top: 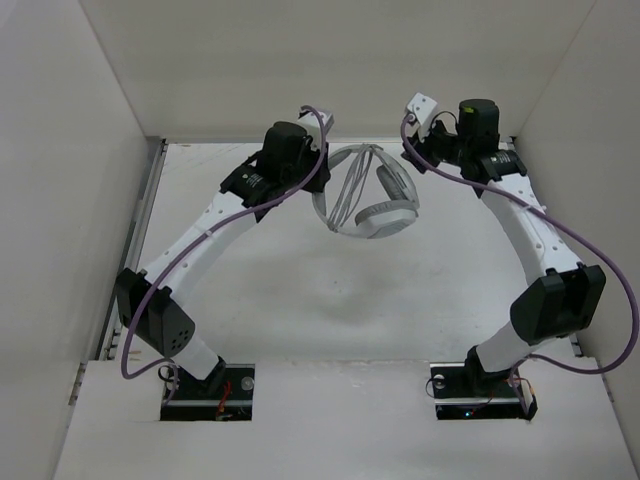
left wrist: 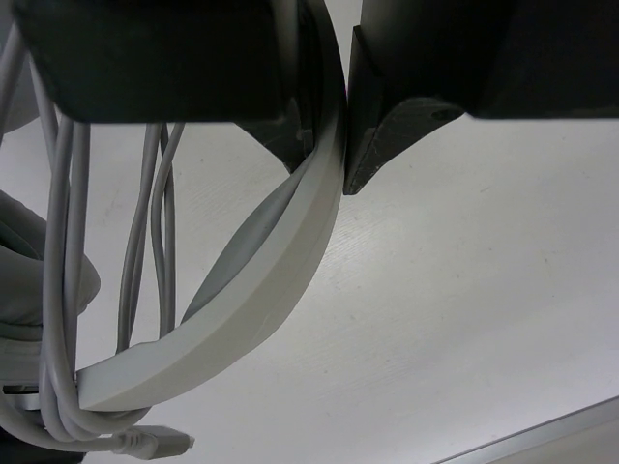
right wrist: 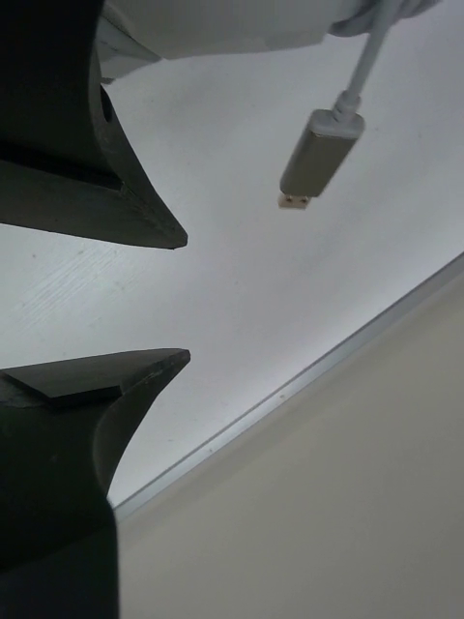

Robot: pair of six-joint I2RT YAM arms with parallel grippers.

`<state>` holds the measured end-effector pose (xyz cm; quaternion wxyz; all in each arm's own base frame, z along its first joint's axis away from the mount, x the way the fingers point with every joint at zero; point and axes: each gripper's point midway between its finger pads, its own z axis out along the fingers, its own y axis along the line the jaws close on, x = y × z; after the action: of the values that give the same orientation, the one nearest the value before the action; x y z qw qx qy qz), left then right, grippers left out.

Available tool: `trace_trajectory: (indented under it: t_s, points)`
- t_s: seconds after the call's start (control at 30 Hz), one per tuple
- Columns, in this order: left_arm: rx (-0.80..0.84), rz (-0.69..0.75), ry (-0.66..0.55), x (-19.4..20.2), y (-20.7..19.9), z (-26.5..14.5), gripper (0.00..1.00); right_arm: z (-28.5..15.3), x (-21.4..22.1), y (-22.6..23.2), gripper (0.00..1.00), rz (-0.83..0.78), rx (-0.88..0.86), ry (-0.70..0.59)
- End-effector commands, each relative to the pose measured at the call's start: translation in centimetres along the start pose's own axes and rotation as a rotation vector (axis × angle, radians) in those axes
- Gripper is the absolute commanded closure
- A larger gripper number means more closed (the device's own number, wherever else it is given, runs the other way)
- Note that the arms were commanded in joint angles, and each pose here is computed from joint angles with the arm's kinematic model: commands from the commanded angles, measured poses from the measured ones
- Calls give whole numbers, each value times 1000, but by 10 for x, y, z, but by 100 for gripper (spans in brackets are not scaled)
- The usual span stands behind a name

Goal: Wrap the headphones

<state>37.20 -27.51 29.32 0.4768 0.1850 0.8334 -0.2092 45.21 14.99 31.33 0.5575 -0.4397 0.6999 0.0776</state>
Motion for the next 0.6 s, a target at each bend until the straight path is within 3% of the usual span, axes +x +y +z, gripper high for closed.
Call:
trace_trajectory:
  t_s: [0.0,0.57]
  points:
    - [52,-49,-135,-44,-10,-12,98,-13,-3,1,49,29,0,-37]
    - [-208,-14,-65,19,72,87,98,-58,-2,-8,50,261,166,-137]
